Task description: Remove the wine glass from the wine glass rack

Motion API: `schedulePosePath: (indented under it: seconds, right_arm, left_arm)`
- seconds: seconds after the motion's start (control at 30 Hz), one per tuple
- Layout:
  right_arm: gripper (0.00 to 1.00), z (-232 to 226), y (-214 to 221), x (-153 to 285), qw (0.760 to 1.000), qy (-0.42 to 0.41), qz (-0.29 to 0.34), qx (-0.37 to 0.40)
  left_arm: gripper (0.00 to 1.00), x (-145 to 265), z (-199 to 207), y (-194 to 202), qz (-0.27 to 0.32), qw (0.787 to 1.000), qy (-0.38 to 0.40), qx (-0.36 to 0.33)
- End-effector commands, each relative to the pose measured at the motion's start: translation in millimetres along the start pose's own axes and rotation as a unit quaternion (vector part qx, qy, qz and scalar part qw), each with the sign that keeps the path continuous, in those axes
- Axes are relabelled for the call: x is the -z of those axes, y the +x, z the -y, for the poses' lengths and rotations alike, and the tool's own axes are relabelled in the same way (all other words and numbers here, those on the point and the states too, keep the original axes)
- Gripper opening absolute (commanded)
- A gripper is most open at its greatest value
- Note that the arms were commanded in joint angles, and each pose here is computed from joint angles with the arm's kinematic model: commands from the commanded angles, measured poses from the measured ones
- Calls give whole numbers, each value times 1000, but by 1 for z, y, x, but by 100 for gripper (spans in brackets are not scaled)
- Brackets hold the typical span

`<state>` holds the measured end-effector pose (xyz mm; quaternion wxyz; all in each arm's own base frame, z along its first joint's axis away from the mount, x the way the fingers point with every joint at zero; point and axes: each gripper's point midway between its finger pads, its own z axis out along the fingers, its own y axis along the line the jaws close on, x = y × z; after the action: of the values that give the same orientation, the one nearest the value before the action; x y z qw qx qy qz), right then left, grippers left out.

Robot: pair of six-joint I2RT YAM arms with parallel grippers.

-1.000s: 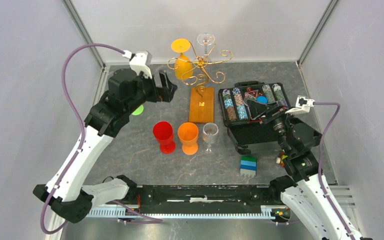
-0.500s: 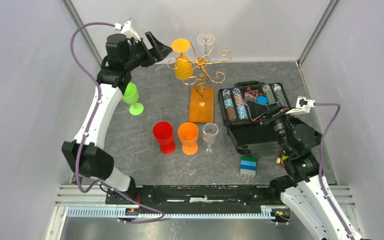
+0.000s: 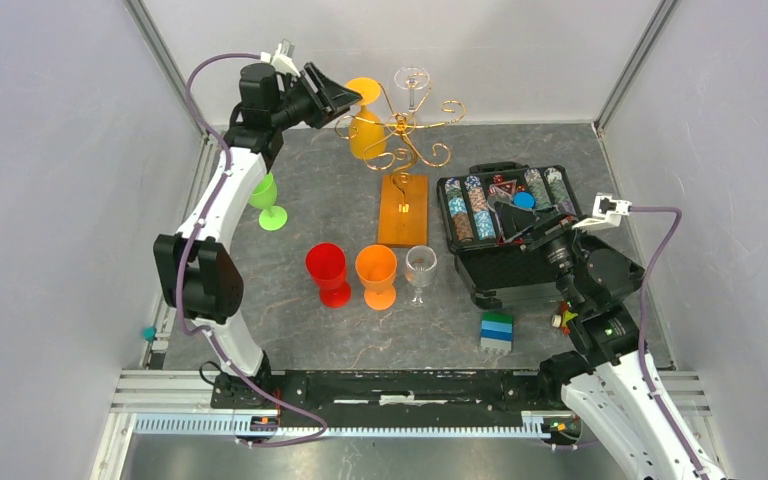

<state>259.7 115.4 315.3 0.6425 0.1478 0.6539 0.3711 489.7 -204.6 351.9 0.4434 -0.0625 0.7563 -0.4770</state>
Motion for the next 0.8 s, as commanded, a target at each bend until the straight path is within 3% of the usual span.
schedulePosePath:
  seconds: [0.0,0.43,0.57,0.77]
  right_arm:
    - [97,-6,-5,2,1000,-9,6,-3]
    - [96,-4,-3,3,1000,-8,5,-5]
    - [96,-5,-3,3,1000,-8,4,-5]
    - [96,-3,-2,3,1000,-7,4,-6]
  left_arm:
    - [54,0,30,-21,22,998,53,14]
    - [17,11,43,-35,57,993,89,55]
    - [16,8,41,-36,57,992,94,65]
    - [25,2,34,-34,54,991,88,85]
